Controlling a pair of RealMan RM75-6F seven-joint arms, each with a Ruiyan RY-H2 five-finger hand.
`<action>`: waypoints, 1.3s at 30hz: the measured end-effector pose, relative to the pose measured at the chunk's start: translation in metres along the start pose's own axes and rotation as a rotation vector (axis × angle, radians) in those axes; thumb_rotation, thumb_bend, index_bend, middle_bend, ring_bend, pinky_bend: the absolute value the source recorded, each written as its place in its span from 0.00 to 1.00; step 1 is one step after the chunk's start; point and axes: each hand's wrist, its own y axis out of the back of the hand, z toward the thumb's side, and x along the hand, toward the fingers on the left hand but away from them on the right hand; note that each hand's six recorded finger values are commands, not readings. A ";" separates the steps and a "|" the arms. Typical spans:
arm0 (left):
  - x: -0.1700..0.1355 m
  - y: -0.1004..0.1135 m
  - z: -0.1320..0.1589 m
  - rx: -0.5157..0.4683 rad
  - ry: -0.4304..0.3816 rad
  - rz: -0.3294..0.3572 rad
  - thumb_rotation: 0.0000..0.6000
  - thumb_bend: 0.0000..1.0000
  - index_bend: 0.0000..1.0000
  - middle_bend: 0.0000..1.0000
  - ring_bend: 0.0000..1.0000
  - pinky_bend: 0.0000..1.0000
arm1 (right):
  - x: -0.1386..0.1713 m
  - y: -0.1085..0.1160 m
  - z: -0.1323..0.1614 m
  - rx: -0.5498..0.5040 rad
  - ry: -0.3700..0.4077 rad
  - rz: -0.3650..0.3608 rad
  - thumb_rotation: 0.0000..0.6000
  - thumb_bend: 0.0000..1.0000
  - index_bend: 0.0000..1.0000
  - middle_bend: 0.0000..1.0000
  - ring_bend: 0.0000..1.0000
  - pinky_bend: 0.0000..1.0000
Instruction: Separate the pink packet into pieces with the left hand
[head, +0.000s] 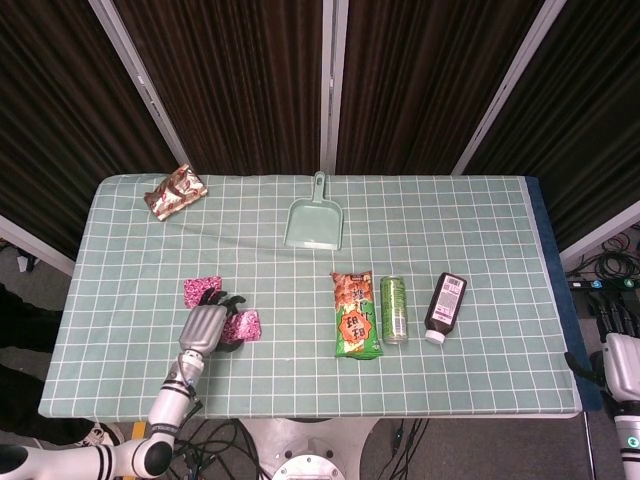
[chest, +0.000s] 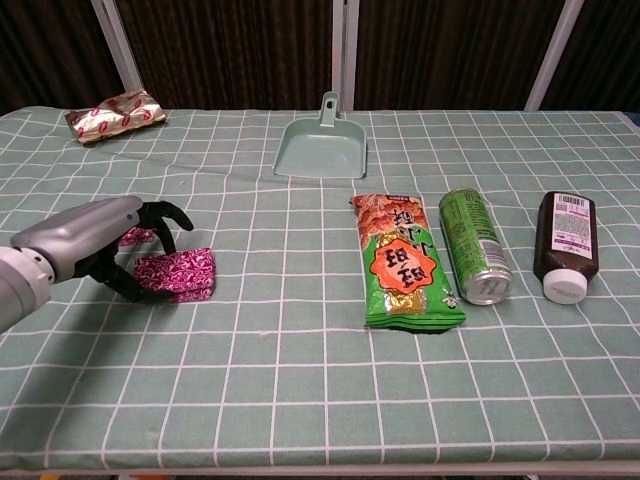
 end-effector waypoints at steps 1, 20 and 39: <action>0.000 0.001 0.000 -0.002 0.000 0.002 1.00 0.24 0.24 0.46 0.12 0.06 | 0.000 0.000 0.000 0.000 0.000 0.000 1.00 0.17 0.00 0.01 0.00 0.00; -0.038 0.043 -0.069 0.039 0.114 0.078 1.00 0.24 0.24 0.47 0.13 0.06 | 0.000 -0.002 0.004 0.007 0.008 0.005 1.00 0.17 0.00 0.01 0.00 0.00; -0.076 0.040 -0.113 0.011 0.165 0.061 1.00 0.22 0.14 0.23 0.10 0.06 | 0.000 -0.006 0.007 0.021 0.010 0.013 1.00 0.17 0.00 0.01 0.00 0.00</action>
